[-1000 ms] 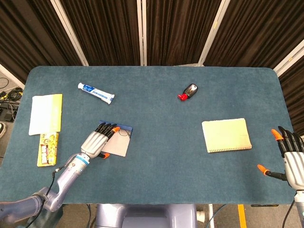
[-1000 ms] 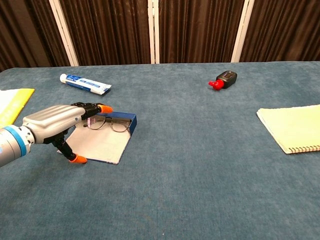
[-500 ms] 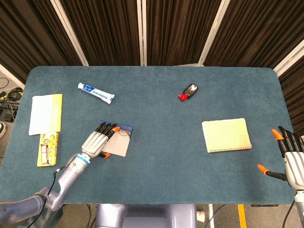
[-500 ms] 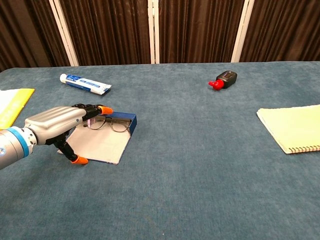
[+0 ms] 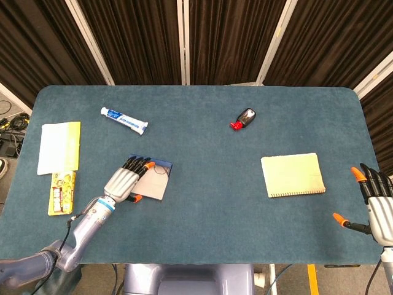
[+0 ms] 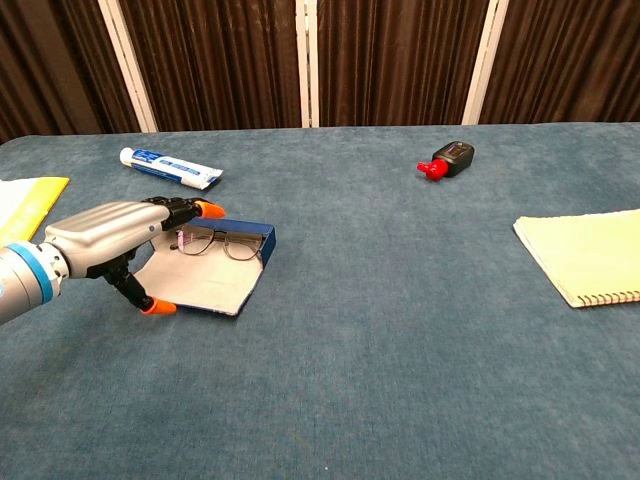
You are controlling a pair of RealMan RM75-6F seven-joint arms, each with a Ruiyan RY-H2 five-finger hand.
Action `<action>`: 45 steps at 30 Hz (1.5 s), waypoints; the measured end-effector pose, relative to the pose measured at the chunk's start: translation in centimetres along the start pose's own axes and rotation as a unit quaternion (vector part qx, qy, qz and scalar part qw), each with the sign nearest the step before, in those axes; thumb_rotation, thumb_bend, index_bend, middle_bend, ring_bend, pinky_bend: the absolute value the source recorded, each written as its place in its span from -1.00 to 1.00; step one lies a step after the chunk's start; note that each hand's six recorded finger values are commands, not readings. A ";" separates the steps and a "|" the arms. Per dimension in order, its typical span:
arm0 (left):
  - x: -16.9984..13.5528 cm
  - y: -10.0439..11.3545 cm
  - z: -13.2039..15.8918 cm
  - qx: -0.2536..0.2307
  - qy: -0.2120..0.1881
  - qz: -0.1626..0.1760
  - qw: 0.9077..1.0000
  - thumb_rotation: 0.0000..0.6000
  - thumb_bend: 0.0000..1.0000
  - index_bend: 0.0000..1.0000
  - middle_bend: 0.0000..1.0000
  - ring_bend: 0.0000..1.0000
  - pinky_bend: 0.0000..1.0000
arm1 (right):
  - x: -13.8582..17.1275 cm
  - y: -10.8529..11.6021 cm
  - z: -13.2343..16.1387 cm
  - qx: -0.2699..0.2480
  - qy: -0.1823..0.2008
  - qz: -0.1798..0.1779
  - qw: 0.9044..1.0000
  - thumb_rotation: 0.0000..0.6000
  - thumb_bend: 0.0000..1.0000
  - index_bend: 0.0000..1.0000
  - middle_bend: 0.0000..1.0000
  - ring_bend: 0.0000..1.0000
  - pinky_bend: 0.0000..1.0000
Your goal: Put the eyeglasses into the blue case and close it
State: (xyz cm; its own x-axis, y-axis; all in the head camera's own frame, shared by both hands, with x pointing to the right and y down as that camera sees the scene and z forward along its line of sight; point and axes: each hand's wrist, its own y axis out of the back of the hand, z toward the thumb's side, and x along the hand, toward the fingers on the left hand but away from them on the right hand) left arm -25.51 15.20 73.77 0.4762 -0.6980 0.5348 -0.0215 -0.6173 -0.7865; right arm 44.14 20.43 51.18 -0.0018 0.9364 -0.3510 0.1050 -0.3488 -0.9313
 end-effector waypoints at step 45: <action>-0.4 1.5 -0.1 -0.011 -0.006 0.003 1.000 1.00 0.10 0.27 -1.00 -1.00 -1.00 | 0.0 -0.1 0.1 -0.004 0.003 0.004 1.000 1.00 -1.00 -1.00 -1.00 -1.00 -1.00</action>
State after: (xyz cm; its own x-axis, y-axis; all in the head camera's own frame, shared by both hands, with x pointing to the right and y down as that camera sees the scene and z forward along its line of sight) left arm -25.84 14.51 72.47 0.4859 -0.6975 0.5267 -0.0442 -0.6214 -0.7822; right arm 44.05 20.45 51.24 0.0047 0.9340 -0.3573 0.1138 -0.3555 -0.9277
